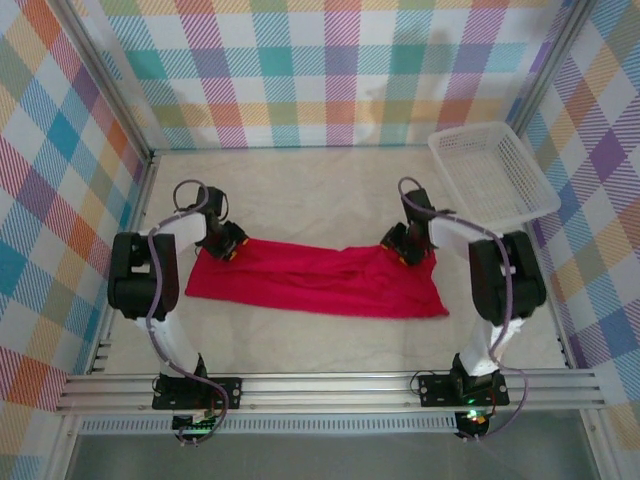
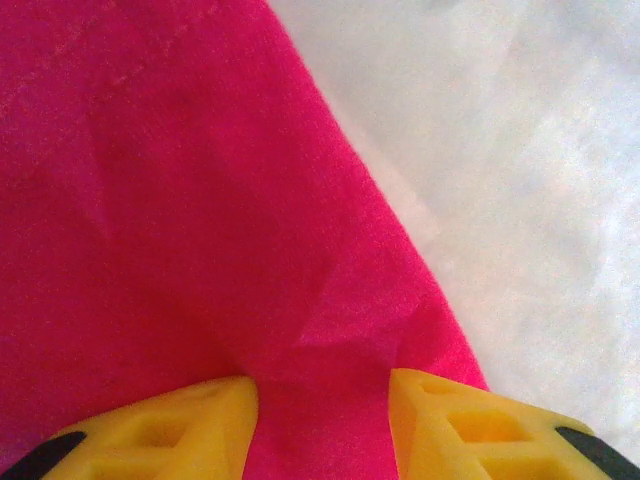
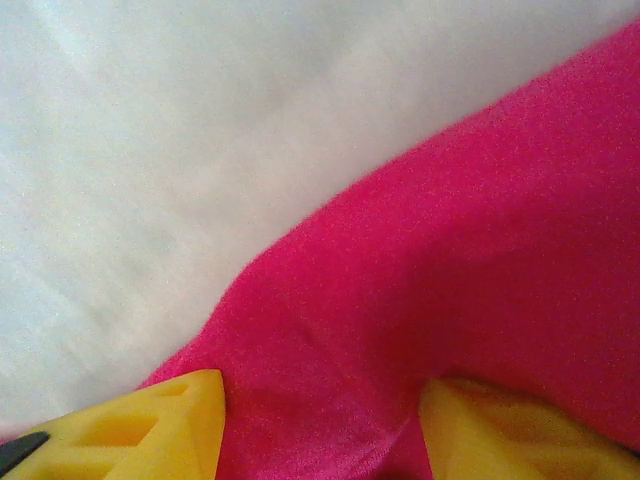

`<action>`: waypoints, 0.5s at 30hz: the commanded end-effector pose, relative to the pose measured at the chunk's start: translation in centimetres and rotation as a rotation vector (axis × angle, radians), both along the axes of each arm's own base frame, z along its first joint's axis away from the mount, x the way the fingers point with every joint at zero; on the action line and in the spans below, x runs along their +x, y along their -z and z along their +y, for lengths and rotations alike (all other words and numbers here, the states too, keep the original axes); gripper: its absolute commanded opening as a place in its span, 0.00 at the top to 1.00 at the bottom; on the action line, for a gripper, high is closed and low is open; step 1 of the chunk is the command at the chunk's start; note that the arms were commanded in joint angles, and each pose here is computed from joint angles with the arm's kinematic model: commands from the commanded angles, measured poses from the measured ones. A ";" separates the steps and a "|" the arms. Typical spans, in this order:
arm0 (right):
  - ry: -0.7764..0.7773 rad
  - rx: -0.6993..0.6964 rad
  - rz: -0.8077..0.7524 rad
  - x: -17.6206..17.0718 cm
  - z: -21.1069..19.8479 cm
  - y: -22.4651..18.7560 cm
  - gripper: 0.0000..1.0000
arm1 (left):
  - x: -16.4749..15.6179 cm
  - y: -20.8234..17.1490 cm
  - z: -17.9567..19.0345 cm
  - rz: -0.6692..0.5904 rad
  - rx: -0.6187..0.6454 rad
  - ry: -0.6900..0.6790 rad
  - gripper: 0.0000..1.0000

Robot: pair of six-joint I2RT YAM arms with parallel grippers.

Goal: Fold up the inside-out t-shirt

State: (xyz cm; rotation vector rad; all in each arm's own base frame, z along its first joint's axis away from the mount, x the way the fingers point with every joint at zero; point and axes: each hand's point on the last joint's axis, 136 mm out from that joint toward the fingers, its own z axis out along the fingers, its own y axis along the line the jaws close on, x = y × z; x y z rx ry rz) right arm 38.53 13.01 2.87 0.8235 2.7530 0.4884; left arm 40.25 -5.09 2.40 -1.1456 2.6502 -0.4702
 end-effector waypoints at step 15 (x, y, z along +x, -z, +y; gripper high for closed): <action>-0.299 0.011 -0.055 3.3 4.1 -4.8 0.33 | -0.9 -2.9 1.3 0.050 0.089 0.092 0.58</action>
